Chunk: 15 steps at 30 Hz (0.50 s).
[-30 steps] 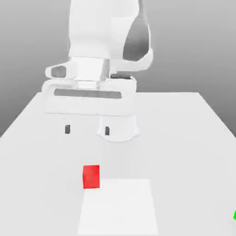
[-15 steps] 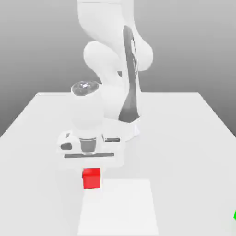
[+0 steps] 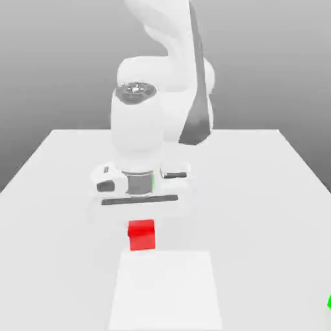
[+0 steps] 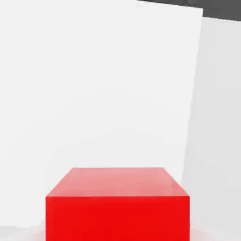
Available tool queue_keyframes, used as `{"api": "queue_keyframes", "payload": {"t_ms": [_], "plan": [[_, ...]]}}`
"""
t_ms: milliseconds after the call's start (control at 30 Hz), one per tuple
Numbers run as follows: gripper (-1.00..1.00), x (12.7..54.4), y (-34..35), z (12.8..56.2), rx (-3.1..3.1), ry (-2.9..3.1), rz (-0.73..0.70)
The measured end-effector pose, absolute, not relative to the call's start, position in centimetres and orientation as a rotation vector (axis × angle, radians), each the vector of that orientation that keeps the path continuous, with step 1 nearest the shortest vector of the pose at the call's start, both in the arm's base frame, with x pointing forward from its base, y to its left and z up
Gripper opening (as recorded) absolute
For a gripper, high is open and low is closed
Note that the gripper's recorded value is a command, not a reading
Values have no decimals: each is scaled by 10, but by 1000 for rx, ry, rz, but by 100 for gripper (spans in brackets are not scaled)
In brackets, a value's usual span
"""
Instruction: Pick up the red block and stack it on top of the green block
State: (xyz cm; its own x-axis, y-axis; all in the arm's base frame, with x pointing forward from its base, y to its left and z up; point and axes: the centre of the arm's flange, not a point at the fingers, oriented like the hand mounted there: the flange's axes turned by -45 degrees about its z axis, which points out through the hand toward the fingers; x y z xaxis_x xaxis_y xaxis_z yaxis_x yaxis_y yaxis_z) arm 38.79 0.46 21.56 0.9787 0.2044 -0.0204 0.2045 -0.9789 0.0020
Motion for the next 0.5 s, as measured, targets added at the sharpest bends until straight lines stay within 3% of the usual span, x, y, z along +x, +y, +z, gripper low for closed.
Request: {"api": "queue_keyframes", "payload": {"t_ms": [267,500], "plan": [[-100,452,149,226,3088,521,-43],[-100,457,302,241,3064,677,-14]]}}
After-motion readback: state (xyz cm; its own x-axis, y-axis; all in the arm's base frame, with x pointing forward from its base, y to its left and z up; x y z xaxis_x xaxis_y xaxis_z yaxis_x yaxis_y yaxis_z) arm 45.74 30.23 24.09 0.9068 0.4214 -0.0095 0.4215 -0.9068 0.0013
